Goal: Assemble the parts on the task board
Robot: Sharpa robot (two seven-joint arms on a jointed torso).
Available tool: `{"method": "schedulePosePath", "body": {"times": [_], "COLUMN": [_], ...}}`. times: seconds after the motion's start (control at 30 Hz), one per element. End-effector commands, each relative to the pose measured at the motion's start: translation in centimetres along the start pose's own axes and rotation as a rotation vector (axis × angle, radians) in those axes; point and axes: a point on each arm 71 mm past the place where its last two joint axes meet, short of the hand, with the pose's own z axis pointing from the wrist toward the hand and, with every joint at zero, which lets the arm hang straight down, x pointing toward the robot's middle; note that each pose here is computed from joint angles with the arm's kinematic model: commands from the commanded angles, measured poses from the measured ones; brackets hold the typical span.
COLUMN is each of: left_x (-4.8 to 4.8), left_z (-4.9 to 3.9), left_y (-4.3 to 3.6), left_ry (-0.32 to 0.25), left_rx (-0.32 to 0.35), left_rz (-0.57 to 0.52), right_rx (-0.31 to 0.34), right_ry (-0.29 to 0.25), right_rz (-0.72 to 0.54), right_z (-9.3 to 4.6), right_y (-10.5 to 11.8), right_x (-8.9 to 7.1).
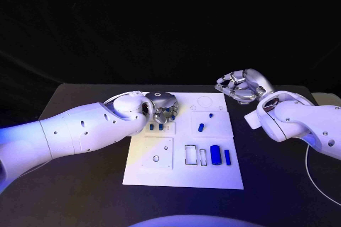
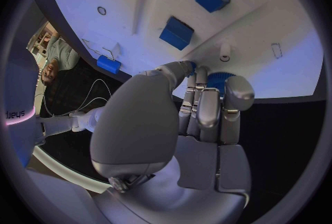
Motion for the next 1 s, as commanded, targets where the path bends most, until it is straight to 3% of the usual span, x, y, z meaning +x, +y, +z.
{"method": "schedulePosePath", "body": {"times": [0.03,0.57,1.0], "left_x": [0.12,0.09,-1.00], "left_z": [0.11,0.14,-0.63], "left_y": [-0.33,-0.14,-0.36], "left_ry": [0.010,0.004,-0.073], "left_rx": [0.021,0.016,0.031], "left_rz": [-0.013,-0.023,-0.068], "right_rx": [-0.011,-0.009,-0.009], "right_ry": [0.016,0.017,0.015], "right_rz": [0.000,0.000,-0.001], "right_z": [0.0,0.0,0.0], "right_y": [0.1,0.1,0.0], "right_x": [0.2,0.2,0.1]}}
